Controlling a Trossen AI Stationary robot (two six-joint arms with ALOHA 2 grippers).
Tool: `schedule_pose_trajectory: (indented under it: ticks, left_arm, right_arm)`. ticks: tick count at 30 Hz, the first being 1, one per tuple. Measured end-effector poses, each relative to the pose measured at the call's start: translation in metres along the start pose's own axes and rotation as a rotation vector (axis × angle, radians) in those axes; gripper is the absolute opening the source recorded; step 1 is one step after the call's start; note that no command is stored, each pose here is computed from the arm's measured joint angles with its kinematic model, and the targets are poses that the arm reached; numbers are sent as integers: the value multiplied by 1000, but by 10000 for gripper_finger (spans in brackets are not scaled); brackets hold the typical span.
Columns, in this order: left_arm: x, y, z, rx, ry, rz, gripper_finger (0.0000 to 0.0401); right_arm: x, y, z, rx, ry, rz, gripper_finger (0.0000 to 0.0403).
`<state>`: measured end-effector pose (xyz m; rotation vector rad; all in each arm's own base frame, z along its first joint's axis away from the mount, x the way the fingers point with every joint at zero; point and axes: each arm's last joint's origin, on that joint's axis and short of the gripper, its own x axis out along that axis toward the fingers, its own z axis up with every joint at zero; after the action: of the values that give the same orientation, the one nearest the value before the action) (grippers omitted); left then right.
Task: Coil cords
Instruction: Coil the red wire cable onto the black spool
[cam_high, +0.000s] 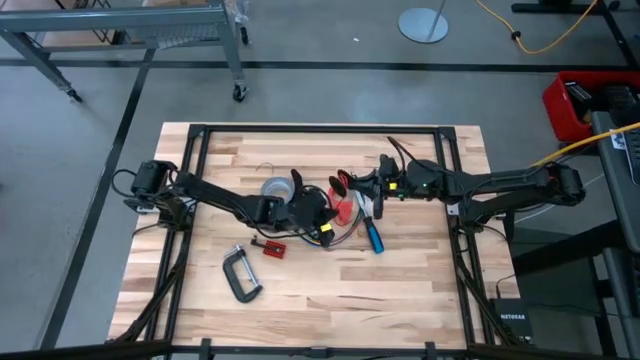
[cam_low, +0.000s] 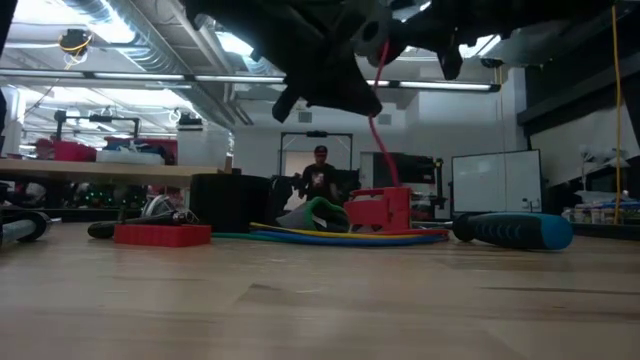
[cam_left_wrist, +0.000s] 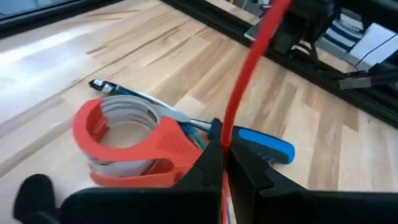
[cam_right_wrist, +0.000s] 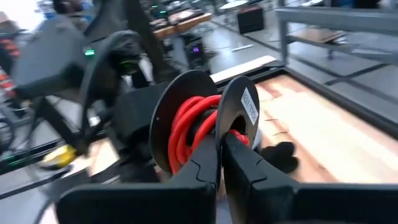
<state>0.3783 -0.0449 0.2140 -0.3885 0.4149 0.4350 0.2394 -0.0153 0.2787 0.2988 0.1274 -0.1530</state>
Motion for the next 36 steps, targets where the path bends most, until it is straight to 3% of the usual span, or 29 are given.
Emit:
schedule_pose_trajectory:
  ticks: [18, 24, 36]
  left_arm:
    - [-2, 18, 4, 61, 63, 98, 0]
    - [-7, 21, 14, 107, 35, 96, 3]
    - [-8, 22, 19, 90, 6, 97, 4]
  right_arm:
    - [-20, 6, -4, 79, 195, 241, 10]
    - [-22, 4, -15, 93, 313, 231, 9]
    - [-17, 1, -24, 90, 386, 197, 9]
